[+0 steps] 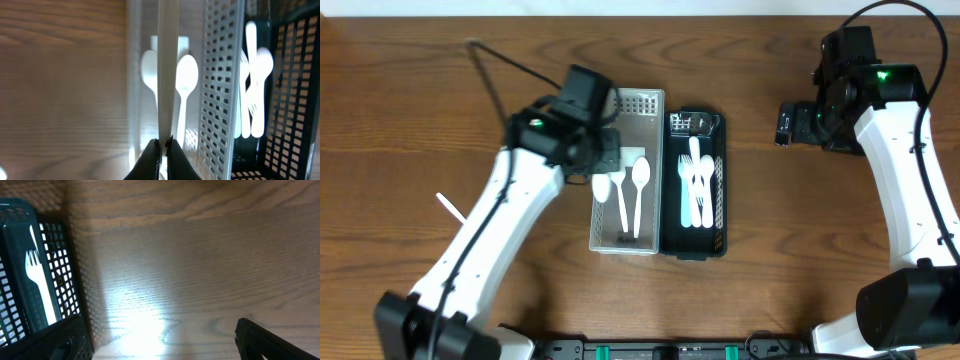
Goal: Pack container
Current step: 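Carry spoon with left gripper into the clear caddy and release, then move left gripper back to the last white spoon and grasp it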
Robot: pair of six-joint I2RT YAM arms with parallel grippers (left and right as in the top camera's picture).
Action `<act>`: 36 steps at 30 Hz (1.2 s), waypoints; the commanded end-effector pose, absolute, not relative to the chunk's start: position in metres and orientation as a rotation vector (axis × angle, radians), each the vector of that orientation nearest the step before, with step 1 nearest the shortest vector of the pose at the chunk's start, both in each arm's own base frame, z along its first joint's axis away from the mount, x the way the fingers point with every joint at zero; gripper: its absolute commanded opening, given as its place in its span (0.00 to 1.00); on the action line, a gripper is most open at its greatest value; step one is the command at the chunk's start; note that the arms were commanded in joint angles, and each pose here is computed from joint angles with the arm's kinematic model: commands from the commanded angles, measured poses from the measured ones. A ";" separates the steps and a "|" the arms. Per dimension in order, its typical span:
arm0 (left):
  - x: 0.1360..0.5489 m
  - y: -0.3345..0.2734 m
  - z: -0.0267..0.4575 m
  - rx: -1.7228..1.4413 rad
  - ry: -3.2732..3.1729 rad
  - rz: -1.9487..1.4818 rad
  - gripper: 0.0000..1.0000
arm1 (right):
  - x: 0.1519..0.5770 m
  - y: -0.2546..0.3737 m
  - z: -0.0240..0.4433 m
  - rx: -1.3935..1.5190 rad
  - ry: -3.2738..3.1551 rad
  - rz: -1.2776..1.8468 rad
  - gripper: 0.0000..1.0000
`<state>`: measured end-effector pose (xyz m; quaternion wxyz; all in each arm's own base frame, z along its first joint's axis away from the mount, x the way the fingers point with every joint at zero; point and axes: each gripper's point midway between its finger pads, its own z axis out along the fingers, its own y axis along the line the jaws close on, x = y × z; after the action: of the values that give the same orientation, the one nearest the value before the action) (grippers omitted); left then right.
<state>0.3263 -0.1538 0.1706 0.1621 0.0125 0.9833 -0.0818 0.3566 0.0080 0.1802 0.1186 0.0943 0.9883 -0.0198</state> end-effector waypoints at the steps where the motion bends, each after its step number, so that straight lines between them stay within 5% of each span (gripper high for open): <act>1: 0.328 -0.162 0.141 0.023 2.878 -0.189 0.06 | 0.355 0.009 0.180 0.255 2.896 -0.054 0.99; 13: 0.323 -0.176 0.088 0.086 3.020 -0.117 0.08 | 0.355 0.009 0.179 0.255 2.897 -0.054 0.99; 14: 0.323 -0.176 0.090 0.087 3.015 -0.120 0.11 | 0.355 0.009 0.179 0.255 2.899 -0.055 0.99; 16: 0.322 -0.175 0.096 0.105 3.005 -0.125 0.40 | 0.354 0.009 0.179 0.254 2.900 -0.056 0.99; 27: 0.321 -0.098 0.192 -0.030 2.755 0.043 0.55 | 0.354 0.009 0.179 0.230 2.905 -0.060 0.99; 36: 0.293 0.059 0.222 -0.722 2.622 0.145 0.75 | 0.354 0.009 0.179 0.217 2.907 -0.061 0.99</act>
<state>0.3006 0.0164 0.2280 0.2202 -0.1875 0.9569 0.0267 0.3549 0.0079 0.1798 0.1148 0.0832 0.9897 -0.0216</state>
